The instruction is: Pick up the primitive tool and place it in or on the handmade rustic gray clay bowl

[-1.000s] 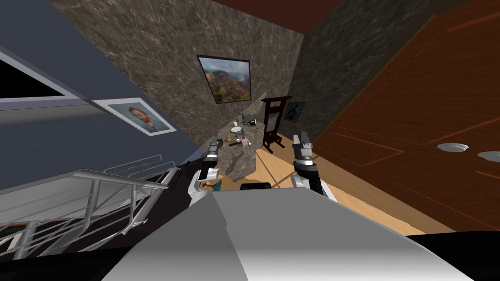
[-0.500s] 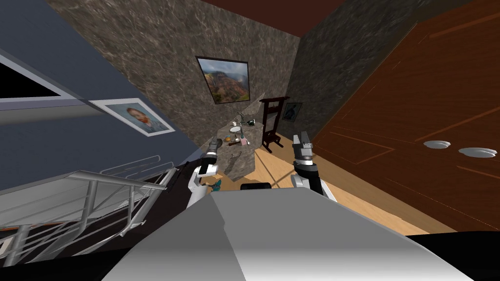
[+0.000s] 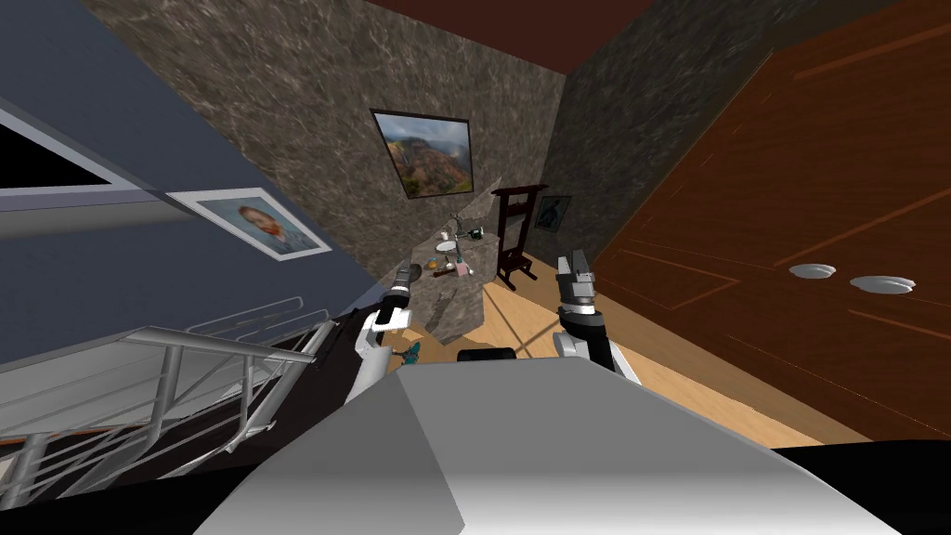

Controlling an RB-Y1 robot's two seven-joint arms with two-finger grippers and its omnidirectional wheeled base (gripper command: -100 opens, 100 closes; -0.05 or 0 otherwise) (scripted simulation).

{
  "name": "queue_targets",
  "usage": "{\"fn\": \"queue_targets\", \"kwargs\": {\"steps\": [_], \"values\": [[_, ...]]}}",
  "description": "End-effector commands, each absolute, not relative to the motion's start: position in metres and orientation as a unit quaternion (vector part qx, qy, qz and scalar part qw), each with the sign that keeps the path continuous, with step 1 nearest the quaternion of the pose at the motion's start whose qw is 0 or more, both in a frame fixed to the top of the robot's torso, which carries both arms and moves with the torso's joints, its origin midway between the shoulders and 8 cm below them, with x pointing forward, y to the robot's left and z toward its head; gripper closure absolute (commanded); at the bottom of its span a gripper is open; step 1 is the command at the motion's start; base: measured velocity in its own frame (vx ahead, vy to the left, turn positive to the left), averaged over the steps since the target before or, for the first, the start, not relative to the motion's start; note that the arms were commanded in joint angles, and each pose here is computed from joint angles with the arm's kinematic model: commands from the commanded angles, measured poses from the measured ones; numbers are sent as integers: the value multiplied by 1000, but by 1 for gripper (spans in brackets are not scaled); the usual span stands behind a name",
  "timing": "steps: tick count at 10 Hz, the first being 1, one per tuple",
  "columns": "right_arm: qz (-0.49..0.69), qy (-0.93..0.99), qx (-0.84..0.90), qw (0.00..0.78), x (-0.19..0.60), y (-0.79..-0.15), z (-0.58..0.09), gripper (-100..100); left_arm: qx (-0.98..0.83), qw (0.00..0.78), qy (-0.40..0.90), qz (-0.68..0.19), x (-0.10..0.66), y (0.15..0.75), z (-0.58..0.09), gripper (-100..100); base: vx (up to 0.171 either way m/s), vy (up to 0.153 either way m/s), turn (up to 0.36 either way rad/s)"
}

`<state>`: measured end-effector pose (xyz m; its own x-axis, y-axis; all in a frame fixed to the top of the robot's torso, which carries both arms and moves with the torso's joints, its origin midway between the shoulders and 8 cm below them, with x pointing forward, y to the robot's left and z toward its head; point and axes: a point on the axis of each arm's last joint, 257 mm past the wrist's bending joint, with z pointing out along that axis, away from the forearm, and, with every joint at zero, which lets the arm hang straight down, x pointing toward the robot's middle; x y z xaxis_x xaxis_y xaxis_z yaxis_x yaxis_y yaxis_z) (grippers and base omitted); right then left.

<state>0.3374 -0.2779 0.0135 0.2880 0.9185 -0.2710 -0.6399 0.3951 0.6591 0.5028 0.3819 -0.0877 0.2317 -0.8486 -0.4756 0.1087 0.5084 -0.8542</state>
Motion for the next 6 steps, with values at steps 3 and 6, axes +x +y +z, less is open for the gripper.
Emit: {"fn": "queue_targets", "kwargs": {"steps": [3,6], "values": [[505,318,219,772,337,-278,13,0,-394,686,527,-310,524,419,-96,-100,-25,-25,-56],[505,318,219,772,337,-278,13,0,-421,674,534,-289,533,440,-105,-100,-14,-17,-33]]}}
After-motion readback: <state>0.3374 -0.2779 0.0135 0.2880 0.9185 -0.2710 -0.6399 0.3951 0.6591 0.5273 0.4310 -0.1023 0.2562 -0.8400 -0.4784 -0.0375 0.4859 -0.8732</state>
